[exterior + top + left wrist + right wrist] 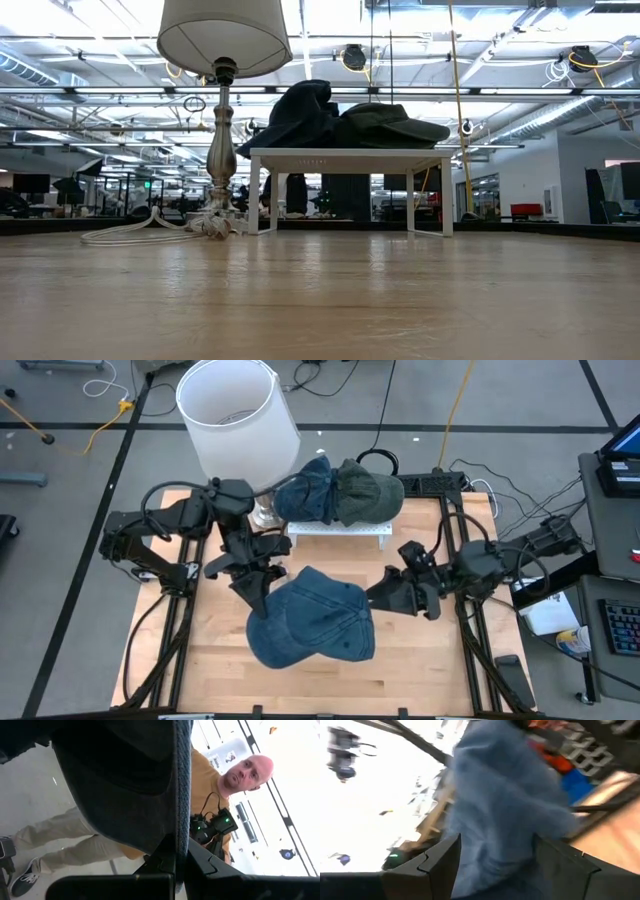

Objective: Pick & Place hat
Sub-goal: Stack the blue cap on the blue caps on the shelf

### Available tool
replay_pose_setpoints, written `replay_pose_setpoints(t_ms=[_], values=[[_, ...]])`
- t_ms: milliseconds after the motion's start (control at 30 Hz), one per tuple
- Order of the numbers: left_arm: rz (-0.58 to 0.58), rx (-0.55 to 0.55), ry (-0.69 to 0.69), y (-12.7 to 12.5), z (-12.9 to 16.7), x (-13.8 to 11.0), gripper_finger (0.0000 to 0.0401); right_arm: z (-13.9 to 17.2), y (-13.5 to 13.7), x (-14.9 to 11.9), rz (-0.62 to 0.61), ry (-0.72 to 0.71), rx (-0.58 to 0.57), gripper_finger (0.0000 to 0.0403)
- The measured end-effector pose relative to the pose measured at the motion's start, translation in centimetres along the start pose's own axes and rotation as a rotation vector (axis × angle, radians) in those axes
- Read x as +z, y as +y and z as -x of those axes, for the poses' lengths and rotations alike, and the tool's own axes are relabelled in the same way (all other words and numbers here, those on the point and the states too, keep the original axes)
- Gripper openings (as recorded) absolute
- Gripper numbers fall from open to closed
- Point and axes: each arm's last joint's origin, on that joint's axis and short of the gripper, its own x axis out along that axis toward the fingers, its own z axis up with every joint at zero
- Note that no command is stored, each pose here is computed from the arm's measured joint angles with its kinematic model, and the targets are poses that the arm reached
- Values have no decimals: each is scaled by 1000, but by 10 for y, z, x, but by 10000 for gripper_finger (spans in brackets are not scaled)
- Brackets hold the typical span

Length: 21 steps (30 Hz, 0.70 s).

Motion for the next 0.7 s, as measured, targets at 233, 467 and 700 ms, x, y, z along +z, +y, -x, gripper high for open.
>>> replay_pose_setpoints(t_ms=[233,467,700], values=[[21,17,-30,2,7,3,8,-17,0,-12,-34,2,62,240],[20,18,-33,2,8,4,8,-16,8,-16,-60,3,108,180],[39,23,-42,3,9,5,17,-14,15,-19,-93,6,158,16]])
